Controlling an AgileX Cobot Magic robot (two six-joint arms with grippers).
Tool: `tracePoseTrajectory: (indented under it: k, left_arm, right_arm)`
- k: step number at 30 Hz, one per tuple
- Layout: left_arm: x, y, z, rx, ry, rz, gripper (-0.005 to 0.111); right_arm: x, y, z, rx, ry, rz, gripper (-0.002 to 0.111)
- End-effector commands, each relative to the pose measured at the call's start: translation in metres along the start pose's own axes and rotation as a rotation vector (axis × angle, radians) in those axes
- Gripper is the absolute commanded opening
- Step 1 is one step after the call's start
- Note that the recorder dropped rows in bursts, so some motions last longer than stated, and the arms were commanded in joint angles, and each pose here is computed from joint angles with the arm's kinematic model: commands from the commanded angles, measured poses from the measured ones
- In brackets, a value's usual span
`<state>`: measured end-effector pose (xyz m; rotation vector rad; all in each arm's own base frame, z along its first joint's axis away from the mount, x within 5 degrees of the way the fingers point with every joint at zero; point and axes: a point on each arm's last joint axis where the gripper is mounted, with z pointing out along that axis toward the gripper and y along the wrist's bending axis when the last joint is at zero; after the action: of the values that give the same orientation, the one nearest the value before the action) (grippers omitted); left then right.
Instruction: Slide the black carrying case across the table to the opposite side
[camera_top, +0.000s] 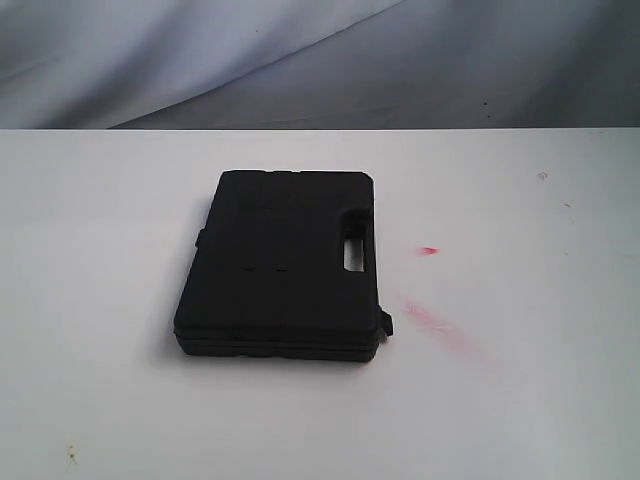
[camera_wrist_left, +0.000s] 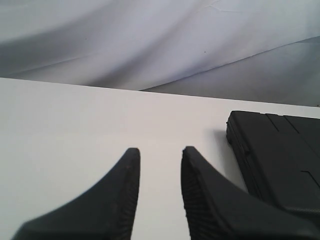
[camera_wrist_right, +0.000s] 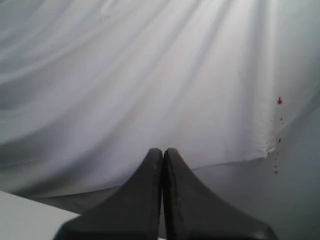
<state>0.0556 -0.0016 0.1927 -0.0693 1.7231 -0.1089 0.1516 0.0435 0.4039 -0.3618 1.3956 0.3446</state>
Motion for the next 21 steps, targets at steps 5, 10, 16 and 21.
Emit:
tracePoseTrajectory:
  k: [5,10,16,21]
  left_arm:
    - [0.001,0.0,0.0,-0.004,0.0,0.003,0.029]
    - [0.001,0.0,0.0,-0.004,0.0,0.003,0.029]
    - [0.001,0.0,0.0,-0.004,0.0,0.003,0.029]
    - [0.001,0.0,0.0,-0.004,0.0,0.003,0.029]
  right_arm:
    - [0.037,-0.024,0.061,-0.021,0.207,0.121,0.0]
    - [0.06,-0.032,0.077,-0.01,0.288,0.171,0.0]
    - [0.073,-0.017,0.09,0.053,0.362,0.085,0.0]
    - [0.08,0.004,0.099,0.074,0.378,0.185,0.0]
